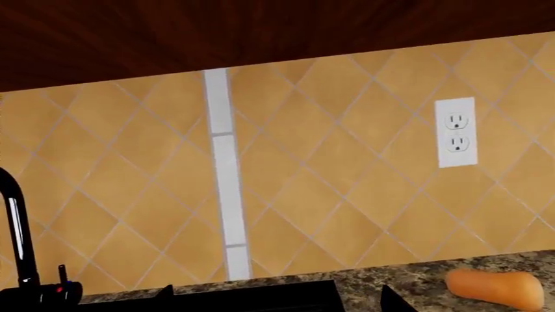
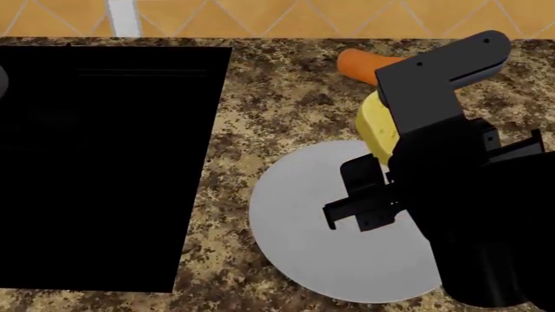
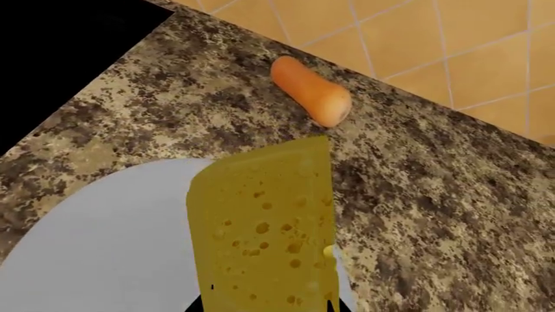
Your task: Pick the cheese from the sink and place it on the plate located on the counter
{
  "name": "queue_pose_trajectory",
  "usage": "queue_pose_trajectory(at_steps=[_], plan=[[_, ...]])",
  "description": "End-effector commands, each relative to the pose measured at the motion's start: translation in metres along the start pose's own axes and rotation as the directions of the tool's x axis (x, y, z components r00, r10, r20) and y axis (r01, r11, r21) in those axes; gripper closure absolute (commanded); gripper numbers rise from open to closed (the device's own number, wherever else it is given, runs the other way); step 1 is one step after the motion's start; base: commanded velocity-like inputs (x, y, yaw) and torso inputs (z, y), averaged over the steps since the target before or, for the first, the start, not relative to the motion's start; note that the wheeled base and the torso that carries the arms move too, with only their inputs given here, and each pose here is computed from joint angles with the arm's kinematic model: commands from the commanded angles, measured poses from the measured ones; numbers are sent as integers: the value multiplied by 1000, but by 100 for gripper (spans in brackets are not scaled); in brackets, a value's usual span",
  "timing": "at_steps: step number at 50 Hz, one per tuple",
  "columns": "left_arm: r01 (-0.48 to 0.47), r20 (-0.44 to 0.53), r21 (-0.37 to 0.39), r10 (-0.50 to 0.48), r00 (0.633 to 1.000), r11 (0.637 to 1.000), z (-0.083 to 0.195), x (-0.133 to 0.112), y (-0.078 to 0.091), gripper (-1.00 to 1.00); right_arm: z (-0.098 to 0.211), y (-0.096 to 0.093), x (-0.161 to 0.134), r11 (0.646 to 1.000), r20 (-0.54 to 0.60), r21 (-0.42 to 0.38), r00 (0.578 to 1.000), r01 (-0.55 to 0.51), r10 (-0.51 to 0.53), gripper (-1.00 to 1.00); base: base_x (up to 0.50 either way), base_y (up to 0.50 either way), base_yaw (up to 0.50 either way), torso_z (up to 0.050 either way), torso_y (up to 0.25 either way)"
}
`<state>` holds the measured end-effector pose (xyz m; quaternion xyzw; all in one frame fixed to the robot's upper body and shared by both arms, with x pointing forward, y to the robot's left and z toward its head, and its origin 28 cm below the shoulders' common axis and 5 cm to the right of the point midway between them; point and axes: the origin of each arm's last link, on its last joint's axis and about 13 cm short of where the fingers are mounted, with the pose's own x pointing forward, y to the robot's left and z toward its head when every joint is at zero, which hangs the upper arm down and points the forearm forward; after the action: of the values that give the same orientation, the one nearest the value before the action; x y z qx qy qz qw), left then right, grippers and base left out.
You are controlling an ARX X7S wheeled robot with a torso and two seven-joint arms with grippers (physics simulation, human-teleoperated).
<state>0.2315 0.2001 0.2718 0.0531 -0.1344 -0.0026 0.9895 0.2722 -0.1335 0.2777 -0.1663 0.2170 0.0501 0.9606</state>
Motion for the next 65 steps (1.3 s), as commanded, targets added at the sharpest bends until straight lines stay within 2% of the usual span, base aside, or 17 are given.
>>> queue_pose_trajectory(at_steps=[1, 13, 21, 28, 34, 65], plan=[[4, -3, -16, -5, 1000, 1000, 1, 2, 0, -100, -1, 4, 12, 999, 2, -42, 1000, 11, -11, 100, 0, 0, 0, 0, 0], [2, -3, -22, -2, 1000, 1000, 1, 2, 1, -100, 7, 1, 14, 999, -34, -39, 999, 5, -6, 100, 0, 0, 0, 0, 0], [6, 4, -22, -6, 1000, 1000, 4, 2, 0, -100, 19, -2, 22, 998, -140, -63, 990, -32, 23, 100, 0, 0, 0, 0, 0], [2, 5, -19, -2, 1000, 1000, 4, 1, 1, -100, 24, -5, 31, 996, -198, -27, 977, -90, 83, 100, 0, 0, 0, 0, 0], [2, 4, -16, -2, 1000, 1000, 2, 1, 1, -100, 28, -7, 39, 992, -238, -34, 965, -123, 111, 100, 0, 0, 0, 0, 0], [13, -6, -4, -13, 1000, 1000, -2, 2, -3, -100, 8, 0, 66, 981, -343, 14, 921, -191, 184, 100, 0, 0, 0, 0, 0]])
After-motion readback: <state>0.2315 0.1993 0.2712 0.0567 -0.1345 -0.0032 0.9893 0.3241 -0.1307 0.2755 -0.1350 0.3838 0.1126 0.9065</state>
